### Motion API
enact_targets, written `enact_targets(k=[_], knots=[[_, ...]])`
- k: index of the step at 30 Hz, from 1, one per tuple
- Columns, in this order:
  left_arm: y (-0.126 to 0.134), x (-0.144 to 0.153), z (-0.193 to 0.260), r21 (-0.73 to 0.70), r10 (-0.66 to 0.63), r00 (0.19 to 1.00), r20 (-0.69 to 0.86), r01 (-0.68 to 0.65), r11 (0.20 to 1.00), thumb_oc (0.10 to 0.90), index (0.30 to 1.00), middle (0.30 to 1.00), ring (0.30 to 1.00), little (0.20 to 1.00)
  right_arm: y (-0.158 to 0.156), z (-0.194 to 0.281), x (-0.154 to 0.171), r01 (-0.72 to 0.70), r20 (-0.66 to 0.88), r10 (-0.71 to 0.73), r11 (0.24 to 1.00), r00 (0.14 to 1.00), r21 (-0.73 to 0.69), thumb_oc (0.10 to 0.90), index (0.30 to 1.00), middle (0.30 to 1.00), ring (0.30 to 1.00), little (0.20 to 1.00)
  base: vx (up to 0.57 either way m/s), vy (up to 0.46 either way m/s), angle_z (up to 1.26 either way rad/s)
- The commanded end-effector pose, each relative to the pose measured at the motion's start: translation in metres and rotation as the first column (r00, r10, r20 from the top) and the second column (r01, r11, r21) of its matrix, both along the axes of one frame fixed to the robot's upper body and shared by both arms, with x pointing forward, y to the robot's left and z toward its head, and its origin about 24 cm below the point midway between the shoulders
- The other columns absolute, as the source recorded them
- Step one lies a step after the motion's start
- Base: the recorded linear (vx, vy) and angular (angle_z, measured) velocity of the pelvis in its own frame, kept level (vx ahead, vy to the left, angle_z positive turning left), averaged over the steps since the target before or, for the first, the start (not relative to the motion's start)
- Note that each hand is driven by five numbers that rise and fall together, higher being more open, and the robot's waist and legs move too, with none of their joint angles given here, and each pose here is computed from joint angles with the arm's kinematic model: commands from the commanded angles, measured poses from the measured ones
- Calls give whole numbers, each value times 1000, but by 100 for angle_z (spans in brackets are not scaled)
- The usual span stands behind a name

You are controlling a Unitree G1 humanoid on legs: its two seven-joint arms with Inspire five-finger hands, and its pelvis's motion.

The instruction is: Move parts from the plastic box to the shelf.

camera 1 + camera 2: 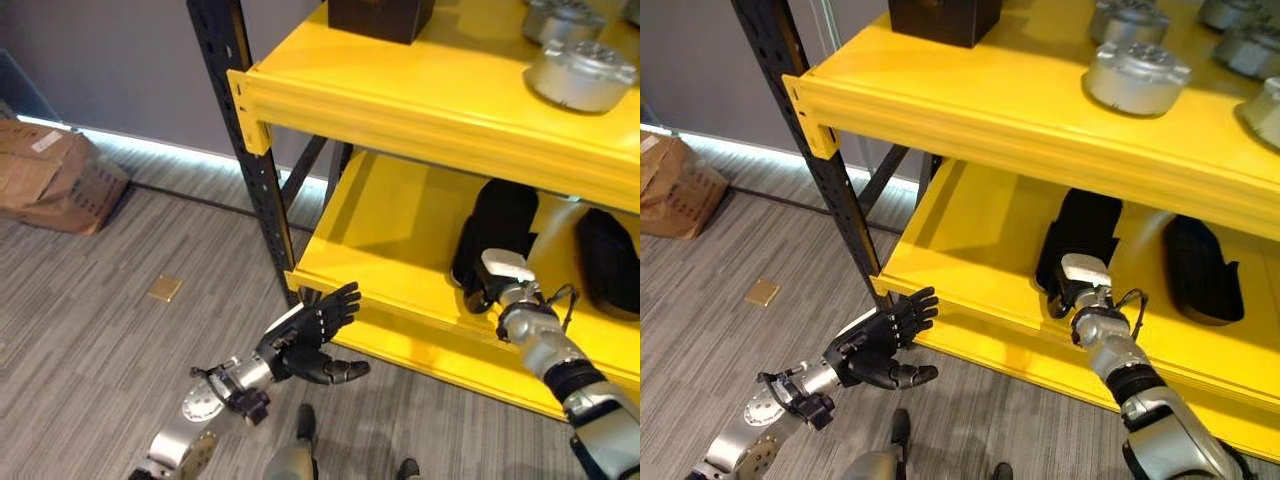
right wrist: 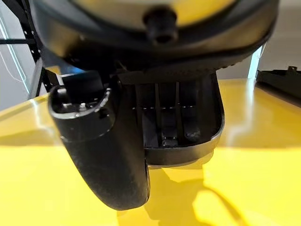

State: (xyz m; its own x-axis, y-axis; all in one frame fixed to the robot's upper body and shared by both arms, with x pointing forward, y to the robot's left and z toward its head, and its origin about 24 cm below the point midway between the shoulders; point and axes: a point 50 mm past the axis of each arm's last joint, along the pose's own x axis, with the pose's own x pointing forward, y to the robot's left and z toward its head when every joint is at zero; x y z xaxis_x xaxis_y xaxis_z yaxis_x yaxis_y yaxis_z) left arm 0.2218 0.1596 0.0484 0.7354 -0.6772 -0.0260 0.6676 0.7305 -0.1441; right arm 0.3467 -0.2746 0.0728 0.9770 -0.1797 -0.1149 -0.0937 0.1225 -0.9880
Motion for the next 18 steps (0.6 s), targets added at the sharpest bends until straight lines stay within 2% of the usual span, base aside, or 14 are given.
enact_targets(k=[1,18], knots=[[-16,20,57,-51,-83,954,287,101,994,900,1000,1000,1000,1000,-6,44,20,0,82,8,995,997,-99,400,300,300,300,300,-70,-37,2],[-19,26,73,-34,-104,934,342,123,992,900,1000,1000,1000,1000,-39,93,30,121,126,-99,975,987,-185,400,300,300,300,300,-51,-20,3]])
